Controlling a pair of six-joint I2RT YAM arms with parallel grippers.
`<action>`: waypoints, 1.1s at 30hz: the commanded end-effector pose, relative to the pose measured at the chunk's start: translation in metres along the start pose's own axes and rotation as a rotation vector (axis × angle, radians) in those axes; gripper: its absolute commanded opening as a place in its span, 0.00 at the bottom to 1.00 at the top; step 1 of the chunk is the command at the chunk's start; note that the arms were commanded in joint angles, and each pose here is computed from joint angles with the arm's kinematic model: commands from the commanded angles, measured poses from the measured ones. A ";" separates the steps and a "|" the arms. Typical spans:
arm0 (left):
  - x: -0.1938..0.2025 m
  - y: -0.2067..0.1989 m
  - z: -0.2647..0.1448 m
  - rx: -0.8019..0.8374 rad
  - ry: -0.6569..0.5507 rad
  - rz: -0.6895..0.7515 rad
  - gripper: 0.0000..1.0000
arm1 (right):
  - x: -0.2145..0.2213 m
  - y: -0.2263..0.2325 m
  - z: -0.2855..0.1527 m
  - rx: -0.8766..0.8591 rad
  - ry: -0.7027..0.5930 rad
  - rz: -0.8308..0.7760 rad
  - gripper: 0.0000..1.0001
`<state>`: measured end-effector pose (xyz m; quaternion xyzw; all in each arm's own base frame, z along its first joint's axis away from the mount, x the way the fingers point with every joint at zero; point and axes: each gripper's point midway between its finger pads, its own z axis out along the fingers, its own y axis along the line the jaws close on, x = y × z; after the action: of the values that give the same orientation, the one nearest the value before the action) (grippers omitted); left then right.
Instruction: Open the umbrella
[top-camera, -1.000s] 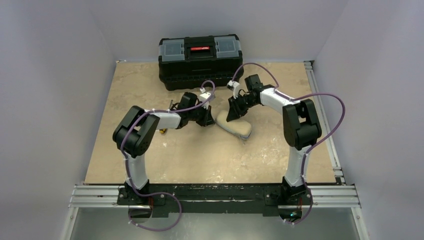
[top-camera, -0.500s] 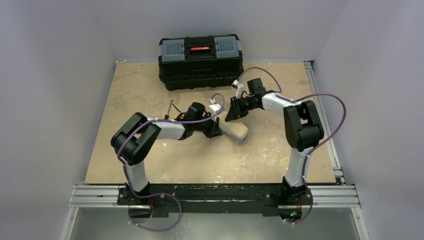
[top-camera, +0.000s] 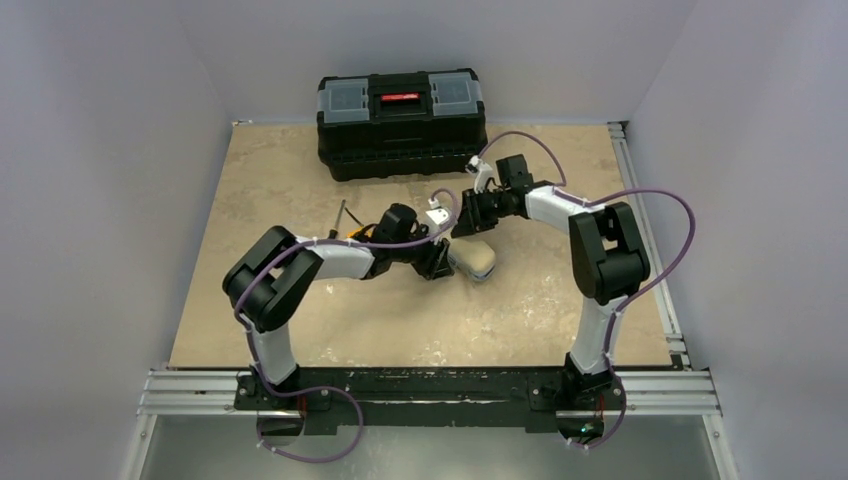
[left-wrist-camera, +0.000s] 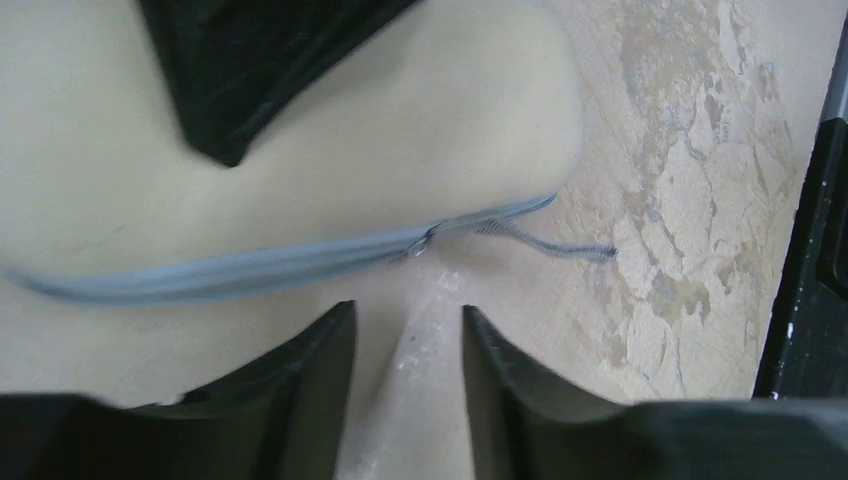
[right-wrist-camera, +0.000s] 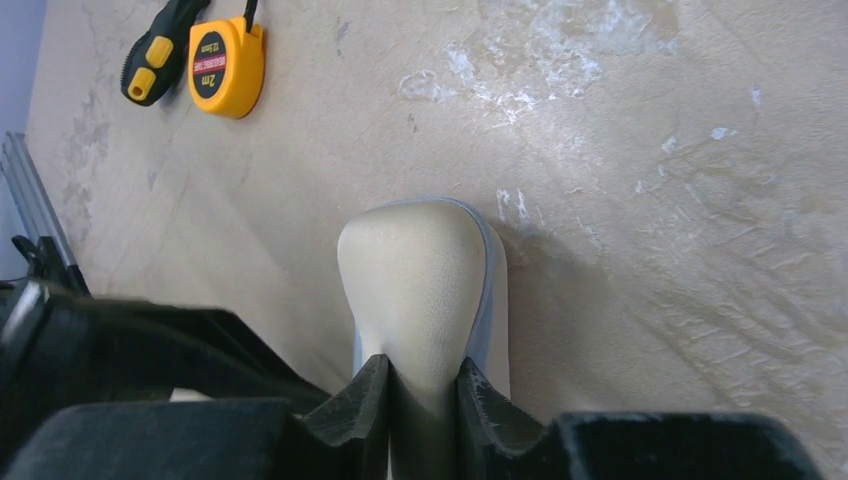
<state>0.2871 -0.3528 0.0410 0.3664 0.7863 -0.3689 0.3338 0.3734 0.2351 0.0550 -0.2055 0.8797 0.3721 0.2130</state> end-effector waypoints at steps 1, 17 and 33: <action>-0.039 0.015 -0.037 -0.016 -0.081 -0.016 0.50 | -0.030 0.006 -0.024 0.039 -0.051 -0.132 0.34; -0.057 0.053 -0.104 -0.169 -0.136 -0.005 0.62 | 0.025 0.042 -0.040 -0.193 0.239 -0.105 0.46; -0.066 0.051 -0.128 -0.180 -0.171 -0.072 0.61 | 0.007 0.113 -0.029 -0.365 0.184 -0.203 0.43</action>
<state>0.3336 -0.2491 0.1226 0.2819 0.8067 -0.3244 0.4057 0.3015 0.2548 0.0993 -0.3353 0.8241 0.4461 0.0970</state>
